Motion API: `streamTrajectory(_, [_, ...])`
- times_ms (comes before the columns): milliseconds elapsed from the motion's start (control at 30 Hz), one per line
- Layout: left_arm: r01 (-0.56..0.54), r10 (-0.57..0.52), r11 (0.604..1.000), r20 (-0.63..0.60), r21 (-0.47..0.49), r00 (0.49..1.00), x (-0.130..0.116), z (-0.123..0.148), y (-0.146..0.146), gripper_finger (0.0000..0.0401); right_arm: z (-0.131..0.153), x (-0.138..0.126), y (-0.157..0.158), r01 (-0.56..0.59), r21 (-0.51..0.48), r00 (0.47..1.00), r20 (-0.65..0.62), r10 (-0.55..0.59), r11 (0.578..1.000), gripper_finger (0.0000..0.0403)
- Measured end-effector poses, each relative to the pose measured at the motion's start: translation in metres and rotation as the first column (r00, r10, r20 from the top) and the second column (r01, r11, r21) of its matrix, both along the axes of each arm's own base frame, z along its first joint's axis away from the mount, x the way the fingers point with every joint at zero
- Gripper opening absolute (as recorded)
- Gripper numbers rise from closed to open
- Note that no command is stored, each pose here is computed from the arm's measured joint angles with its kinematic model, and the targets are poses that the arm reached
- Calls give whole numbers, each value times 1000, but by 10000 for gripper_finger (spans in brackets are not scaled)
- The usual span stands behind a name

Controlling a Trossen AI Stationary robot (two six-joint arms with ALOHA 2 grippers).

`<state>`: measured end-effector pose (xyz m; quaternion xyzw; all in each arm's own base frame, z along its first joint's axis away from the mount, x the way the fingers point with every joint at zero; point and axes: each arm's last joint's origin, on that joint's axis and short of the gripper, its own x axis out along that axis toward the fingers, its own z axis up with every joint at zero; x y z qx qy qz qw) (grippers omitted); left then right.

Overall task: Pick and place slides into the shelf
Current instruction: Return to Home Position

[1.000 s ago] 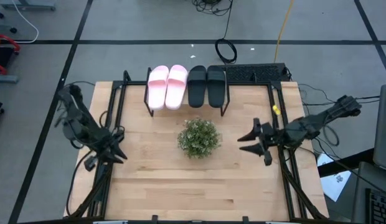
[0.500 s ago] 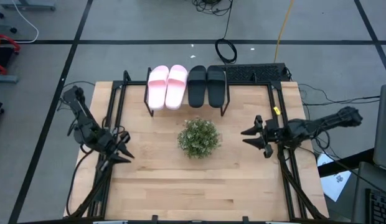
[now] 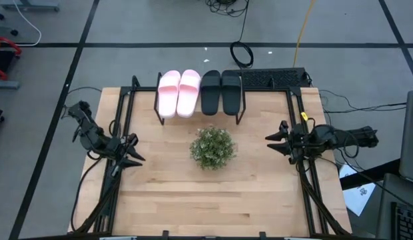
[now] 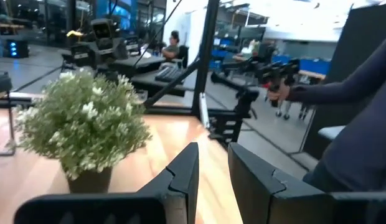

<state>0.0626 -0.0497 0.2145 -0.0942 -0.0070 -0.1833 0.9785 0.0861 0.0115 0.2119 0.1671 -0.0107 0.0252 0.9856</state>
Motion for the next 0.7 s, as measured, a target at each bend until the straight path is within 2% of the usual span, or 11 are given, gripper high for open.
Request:
streamTrajectory(267, [-51, 52, 999, -17, 15, 999, 4, -7, 2, 85, -31, 5, 1, 2, 41, 999, -54, 0, 999, 153])
streamTrajectory(500, [-124, 125, 992, -53, 23, 991, 13, -29, 3, 86, -37, 7, -2, 31, 27, 997, -71, -29, 999, 153])
streamTrajectory(700, [-102, 104, 994, -39, 46, 994, 20, -40, 5, 86, -37, 7, -4, 33, -21, 997, -69, -35, 999, 153])
